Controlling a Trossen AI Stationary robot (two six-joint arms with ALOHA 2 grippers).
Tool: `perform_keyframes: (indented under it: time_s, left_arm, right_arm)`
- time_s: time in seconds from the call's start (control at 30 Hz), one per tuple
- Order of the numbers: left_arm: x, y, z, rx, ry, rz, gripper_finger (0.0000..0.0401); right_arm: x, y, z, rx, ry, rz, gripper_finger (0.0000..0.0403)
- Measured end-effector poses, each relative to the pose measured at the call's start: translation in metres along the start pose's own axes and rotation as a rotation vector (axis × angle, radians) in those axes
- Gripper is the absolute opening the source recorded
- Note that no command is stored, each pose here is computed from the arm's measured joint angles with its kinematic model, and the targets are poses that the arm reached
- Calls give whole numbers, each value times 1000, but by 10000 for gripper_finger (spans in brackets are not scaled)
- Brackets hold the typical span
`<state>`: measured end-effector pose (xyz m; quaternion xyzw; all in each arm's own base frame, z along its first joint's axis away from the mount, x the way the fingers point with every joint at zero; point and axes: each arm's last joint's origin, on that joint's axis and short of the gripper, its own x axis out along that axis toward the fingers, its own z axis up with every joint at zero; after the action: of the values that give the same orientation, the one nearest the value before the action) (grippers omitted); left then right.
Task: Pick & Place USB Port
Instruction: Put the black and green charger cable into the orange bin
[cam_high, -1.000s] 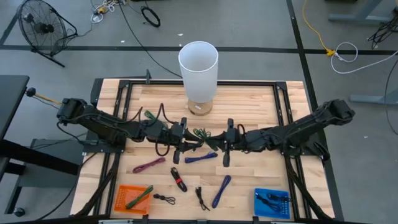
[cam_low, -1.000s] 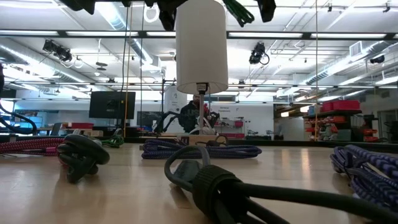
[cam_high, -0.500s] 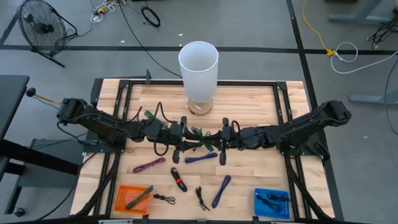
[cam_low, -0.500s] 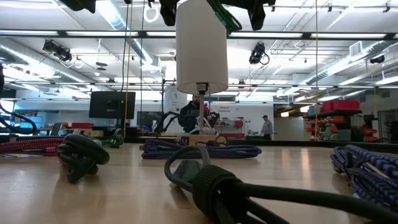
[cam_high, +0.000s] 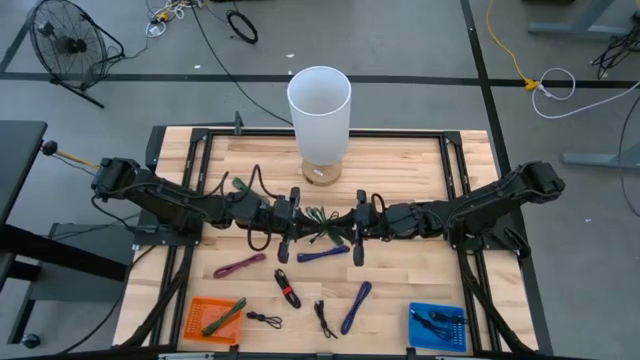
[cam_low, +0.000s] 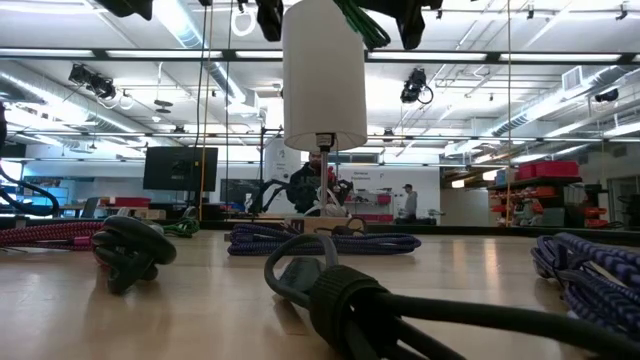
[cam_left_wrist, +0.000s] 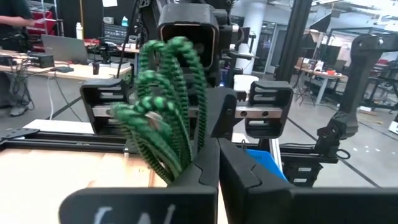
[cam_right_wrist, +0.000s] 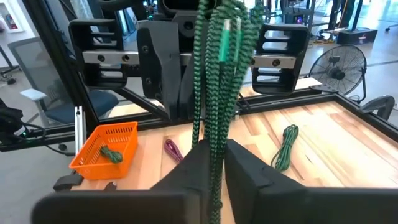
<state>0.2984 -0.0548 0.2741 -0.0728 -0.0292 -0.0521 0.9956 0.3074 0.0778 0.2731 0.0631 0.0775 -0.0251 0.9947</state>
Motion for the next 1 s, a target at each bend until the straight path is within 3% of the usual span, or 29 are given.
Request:
perform_keyframes:
  time_s: [0.2, 0.37, 0.5, 0.67, 1.0]
  left_arm:
    - [0, 1, -4, -5, 39, 16, 4]
    - [0, 0, -5, -7, 49, 7, 27]
    - [0, -1, -5, 6, 50, 3, 42]
    - [0, 0, -5, 27, 48, 21, 8]
    - [0, -2, -6, -1, 57, 8, 18]
  right_arm:
    - [0, 0, 0, -10, -2, -10, 71]
    - [0, 0, 1, -19, -8, -12, 11]
    - [0, 0, 2, -19, -20, -4, 4]
    - [0, 1, 2, -22, -18, 15, 1]
    - [0, 1, 3, -26, -33, -1, 0]
